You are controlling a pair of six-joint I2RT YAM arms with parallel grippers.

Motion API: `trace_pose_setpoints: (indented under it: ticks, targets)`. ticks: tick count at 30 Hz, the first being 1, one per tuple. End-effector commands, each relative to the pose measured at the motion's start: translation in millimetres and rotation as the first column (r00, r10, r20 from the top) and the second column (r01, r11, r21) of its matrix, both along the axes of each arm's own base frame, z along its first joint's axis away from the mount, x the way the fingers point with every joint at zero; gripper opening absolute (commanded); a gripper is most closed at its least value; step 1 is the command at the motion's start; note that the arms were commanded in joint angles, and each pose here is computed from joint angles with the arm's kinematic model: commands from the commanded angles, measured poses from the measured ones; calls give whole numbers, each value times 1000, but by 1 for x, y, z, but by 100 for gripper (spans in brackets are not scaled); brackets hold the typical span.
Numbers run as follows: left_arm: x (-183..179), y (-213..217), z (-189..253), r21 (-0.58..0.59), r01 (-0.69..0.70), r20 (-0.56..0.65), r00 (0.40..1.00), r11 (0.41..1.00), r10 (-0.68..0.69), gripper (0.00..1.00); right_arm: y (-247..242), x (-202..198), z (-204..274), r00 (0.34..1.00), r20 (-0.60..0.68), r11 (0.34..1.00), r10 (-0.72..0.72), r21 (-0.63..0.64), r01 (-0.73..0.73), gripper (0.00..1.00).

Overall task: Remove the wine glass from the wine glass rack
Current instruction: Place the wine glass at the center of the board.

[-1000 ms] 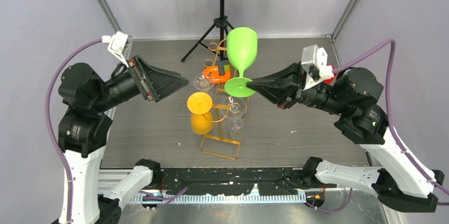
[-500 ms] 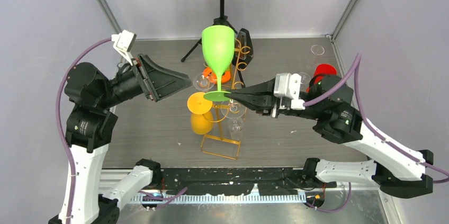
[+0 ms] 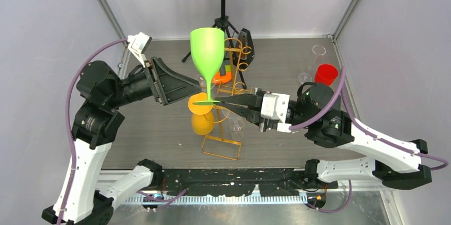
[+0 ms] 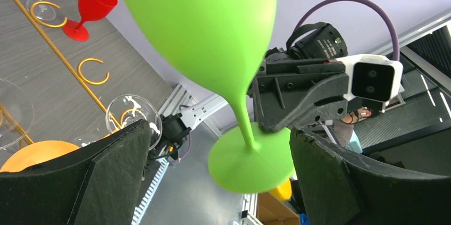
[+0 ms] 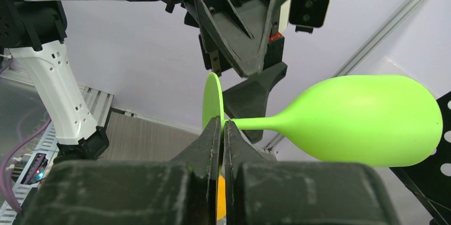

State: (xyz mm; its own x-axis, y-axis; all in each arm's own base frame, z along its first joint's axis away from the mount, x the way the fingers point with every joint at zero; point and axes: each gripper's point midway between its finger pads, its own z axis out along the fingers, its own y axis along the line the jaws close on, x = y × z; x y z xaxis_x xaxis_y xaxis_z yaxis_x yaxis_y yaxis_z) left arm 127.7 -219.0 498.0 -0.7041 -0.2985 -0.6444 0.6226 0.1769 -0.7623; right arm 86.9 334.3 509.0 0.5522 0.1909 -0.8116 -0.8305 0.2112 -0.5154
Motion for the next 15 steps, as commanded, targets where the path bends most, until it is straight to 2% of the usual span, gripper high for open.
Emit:
trace_pose_setpoints:
  ticks: [1, 7, 15]
  targets:
    - [4, -5, 5, -2, -4, 49, 999, 1000, 4, 100, 1, -1, 22, 997, 69, 996, -40, 77, 34, 6]
    - [6, -9, 5, 1, -7, 51, 999, 1000, 7, 98, 9, -8, 20, 995, 93, 997, -39, 72, 33, 6]
    - [6, -13, 3, 6, 5, 46, 999, 1000, -5, 86, 17, -8, 17, 992, 105, 995, -68, 73, 61, 6]
